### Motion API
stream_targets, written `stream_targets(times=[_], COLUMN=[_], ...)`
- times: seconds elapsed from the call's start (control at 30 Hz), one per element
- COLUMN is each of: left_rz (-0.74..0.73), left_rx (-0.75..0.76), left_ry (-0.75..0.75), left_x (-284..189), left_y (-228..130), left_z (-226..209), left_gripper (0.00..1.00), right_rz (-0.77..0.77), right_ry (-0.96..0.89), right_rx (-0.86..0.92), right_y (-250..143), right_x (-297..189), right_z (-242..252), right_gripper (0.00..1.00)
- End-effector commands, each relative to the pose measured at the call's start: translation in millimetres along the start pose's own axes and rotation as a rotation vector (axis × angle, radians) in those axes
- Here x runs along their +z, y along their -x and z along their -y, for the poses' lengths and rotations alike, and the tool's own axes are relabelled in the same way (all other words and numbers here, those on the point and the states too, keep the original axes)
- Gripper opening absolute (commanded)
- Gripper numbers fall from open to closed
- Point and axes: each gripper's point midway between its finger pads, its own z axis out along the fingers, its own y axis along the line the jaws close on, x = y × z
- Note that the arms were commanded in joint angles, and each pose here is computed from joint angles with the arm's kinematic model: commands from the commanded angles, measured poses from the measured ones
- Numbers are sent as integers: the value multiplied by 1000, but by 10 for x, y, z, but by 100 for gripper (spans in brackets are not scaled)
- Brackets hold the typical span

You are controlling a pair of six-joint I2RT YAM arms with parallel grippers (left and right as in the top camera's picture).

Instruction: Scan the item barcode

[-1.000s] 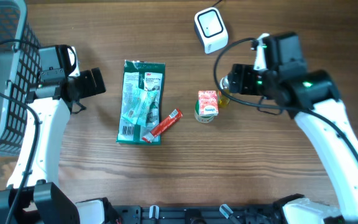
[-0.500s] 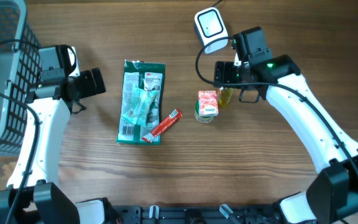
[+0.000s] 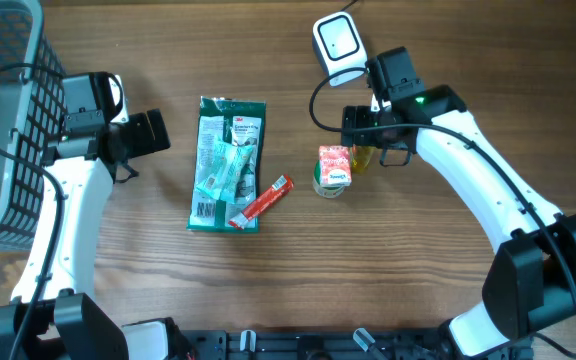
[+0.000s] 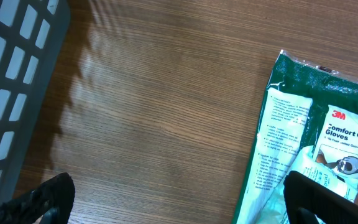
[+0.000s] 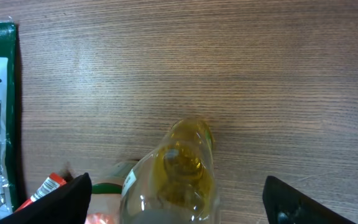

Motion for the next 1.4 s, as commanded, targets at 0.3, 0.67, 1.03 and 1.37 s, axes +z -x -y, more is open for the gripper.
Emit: stream_targets(times=[0.3, 0.67, 1.03, 1.37], left_rz=[4, 4, 4, 4], left_rx=[12, 11, 12, 12], left_ry=[11, 11, 11, 11], left_x=[3, 3, 3, 3], left_y=[21, 21, 21, 21], left_z=[-28, -28, -28, -28], left_gripper=[100, 100, 100, 100], right_rz=[-14, -27, -31, 61], right_ry=[-11, -18, -21, 138], right_rx=[-15, -14, -11, 121], right_y=[-54, -74, -75, 317], right_x=[79, 125, 161, -363], right_z=[13, 24, 30, 244], right_gripper=[75, 75, 39, 31])
